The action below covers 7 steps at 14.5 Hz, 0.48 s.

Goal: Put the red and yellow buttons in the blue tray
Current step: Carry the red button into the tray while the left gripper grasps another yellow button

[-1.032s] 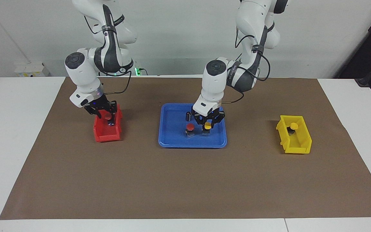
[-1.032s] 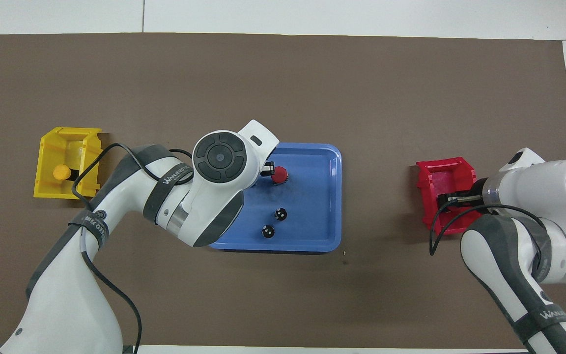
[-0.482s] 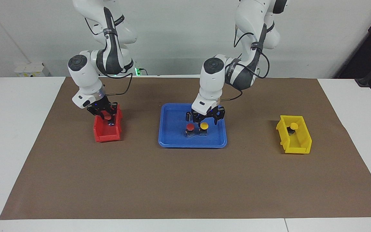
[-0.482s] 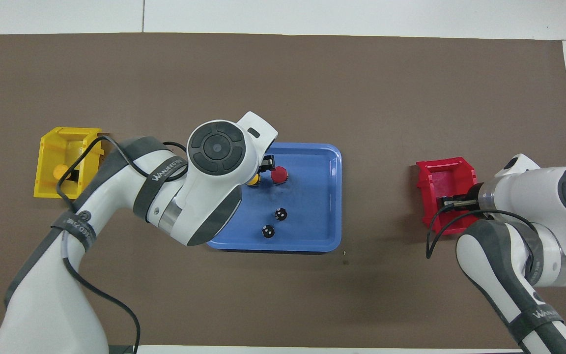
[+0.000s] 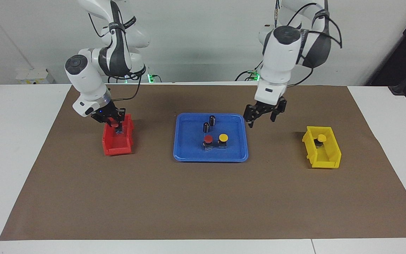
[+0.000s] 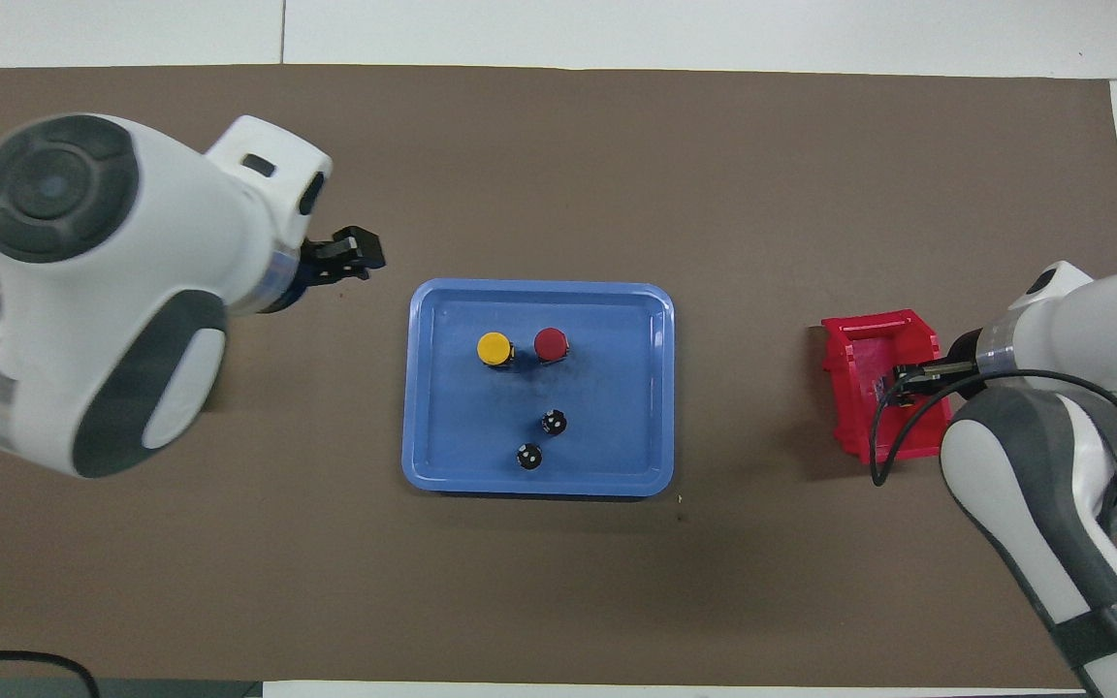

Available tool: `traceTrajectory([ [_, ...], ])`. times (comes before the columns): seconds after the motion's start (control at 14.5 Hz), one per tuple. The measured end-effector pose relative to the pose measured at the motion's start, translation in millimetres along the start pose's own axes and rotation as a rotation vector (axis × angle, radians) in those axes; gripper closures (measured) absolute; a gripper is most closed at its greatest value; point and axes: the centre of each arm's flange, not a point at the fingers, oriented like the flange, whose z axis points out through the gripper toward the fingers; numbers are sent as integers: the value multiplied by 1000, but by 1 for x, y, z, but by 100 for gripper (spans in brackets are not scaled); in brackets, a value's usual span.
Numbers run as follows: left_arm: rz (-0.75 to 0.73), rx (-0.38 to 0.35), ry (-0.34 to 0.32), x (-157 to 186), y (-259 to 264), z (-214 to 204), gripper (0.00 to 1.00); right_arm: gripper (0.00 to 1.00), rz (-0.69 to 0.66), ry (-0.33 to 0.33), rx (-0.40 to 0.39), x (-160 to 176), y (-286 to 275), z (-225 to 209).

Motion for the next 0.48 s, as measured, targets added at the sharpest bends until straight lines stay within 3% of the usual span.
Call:
traceTrajectory([
  [0.14, 76, 14, -22, 16, -73, -23, 0, 59, 3, -4, 4, 23, -18, -50],
  [0.28, 153, 18, -34, 28, -133, -34, 0, 59, 61, 23, 8, 51, -74, -92],
  [0.48, 242, 21, -53, 38, -199, -11, 0, 59, 146, 83, 36, 72, -205, -90],
])
